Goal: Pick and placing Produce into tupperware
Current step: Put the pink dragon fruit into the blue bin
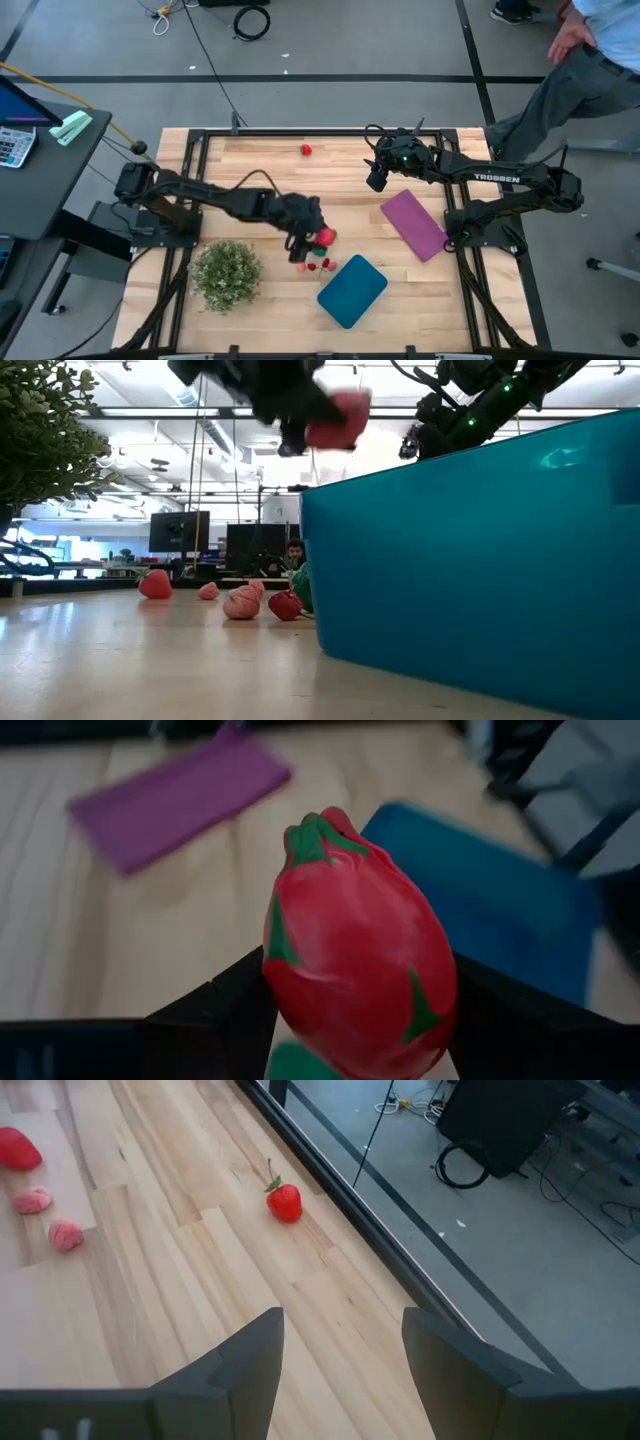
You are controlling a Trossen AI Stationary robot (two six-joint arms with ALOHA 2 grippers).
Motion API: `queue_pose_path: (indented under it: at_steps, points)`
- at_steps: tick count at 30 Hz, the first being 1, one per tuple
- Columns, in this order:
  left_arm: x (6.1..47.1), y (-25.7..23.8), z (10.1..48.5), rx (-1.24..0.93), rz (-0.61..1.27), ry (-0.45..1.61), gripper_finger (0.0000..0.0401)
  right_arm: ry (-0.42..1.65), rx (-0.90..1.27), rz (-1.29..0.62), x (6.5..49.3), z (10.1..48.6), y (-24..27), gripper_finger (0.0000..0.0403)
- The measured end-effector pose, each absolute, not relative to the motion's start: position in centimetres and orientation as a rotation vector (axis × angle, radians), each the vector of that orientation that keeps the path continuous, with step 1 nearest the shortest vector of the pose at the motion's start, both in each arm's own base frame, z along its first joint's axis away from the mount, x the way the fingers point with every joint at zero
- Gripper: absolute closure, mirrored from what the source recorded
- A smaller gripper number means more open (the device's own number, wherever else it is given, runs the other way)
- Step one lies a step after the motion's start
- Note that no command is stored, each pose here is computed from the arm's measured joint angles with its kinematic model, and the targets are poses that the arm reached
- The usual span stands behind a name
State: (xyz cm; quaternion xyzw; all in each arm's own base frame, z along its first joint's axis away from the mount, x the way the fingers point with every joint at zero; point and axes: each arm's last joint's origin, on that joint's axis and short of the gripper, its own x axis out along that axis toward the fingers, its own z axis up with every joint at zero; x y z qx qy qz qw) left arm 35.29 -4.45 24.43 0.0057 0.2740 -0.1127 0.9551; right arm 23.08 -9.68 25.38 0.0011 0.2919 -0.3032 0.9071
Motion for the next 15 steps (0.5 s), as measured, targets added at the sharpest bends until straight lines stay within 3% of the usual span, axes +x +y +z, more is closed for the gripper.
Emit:
queue_pose_path:
  at_steps: [7, 15]
  points:
    - [36.5, -6.7, 25.3, -0.019, -0.26, 0.358, 0.0155, 0.595, 0.024, -0.633, 23.1, 25.4, -9.7, 0.0189]
    - [40.3, -7.6, 20.1, -0.101, -0.246, 0.406, 0.0166, 0.601, 0.032, -0.634, 23.1, 25.3, -9.7, 0.0189]
